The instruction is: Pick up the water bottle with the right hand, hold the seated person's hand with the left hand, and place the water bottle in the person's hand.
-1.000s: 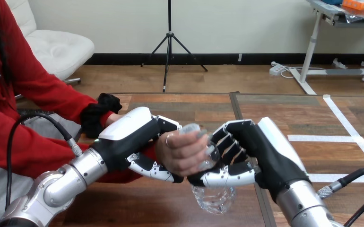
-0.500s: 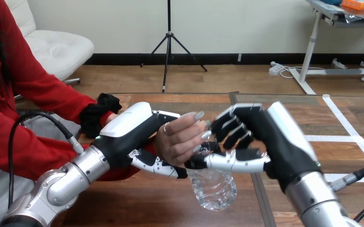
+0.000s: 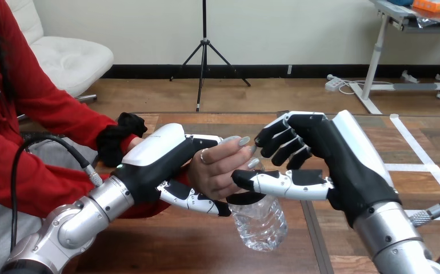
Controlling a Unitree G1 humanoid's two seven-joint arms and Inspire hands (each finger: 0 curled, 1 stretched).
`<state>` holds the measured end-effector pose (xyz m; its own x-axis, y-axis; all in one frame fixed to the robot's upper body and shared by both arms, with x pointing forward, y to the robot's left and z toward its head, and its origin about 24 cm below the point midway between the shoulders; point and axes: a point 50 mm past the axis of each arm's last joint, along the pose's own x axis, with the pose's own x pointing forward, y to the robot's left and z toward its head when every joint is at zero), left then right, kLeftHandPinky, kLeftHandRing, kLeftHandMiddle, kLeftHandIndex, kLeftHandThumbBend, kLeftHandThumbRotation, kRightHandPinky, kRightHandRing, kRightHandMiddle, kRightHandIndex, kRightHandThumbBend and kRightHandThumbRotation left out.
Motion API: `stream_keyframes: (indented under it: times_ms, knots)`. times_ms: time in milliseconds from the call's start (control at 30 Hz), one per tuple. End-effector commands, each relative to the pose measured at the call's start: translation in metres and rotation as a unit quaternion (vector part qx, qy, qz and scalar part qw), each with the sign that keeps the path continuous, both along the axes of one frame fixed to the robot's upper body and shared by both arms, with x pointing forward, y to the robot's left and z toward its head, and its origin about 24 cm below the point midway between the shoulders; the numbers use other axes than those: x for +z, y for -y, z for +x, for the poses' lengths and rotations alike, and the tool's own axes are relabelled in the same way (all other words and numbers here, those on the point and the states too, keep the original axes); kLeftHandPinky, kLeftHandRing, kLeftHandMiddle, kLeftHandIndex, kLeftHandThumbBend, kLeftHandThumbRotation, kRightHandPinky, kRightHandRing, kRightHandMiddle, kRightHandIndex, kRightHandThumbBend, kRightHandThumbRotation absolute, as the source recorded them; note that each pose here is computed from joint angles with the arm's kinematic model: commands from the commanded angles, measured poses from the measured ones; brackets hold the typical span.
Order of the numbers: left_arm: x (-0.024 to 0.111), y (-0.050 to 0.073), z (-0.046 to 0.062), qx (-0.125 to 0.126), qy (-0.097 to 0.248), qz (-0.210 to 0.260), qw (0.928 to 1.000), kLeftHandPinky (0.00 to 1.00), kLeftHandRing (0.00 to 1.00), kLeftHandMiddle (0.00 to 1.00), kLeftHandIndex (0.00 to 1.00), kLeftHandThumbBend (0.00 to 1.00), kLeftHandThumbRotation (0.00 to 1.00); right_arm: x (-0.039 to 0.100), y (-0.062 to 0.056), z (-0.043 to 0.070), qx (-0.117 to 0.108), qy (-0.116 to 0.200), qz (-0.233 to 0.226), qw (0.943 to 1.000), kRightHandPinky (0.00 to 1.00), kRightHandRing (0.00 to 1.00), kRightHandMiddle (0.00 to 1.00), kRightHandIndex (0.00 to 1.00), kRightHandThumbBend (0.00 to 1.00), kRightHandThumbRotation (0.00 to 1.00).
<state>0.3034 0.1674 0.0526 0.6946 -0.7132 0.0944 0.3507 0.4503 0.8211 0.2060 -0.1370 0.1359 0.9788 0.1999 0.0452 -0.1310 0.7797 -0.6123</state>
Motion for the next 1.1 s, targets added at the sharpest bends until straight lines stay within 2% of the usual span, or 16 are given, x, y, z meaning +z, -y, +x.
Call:
stream_keyframes:
  times_ms: [0, 233, 567, 767, 1067]
  knots:
    - [0.021, 0.01, 0.011, -0.019, 0.04, -0.019, 0.9988, 0.62, 0.66, 0.71, 0.76, 0.96, 0.47, 0.013, 0.004, -0.003, -0.003, 0.033, -0.001, 0.9995, 0.46, 0.54, 0.57, 0.57, 0.96, 0.42]
    - [0.02, 0.007, 0.01, -0.018, 0.034, -0.017, 0.9991, 0.65, 0.72, 0.77, 0.84, 0.99, 0.52, 0.01, 0.01, -0.006, -0.009, 0.022, 0.005, 0.9997, 0.46, 0.54, 0.57, 0.59, 0.97, 0.45]
    - [0.019, 0.002, 0.007, -0.015, 0.035, -0.011, 0.9992, 0.76, 0.85, 0.93, 0.97, 1.0, 0.55, 0.005, 0.017, -0.01, -0.016, 0.005, 0.019, 0.9997, 0.45, 0.53, 0.58, 0.6, 0.98, 0.47]
    - [0.017, 0.0, 0.006, -0.012, 0.038, -0.004, 0.9992, 0.82, 0.92, 0.98, 0.99, 1.0, 0.61, 0.002, 0.021, -0.013, -0.019, 0.002, 0.03, 0.9994, 0.45, 0.53, 0.58, 0.61, 0.98, 0.48]
    - [0.015, -0.004, 0.003, -0.009, 0.049, 0.01, 0.9987, 0.92, 0.99, 1.0, 1.0, 1.0, 0.71, -0.002, 0.027, -0.017, -0.022, -0.002, 0.046, 0.9987, 0.43, 0.52, 0.58, 0.62, 0.98, 0.5]
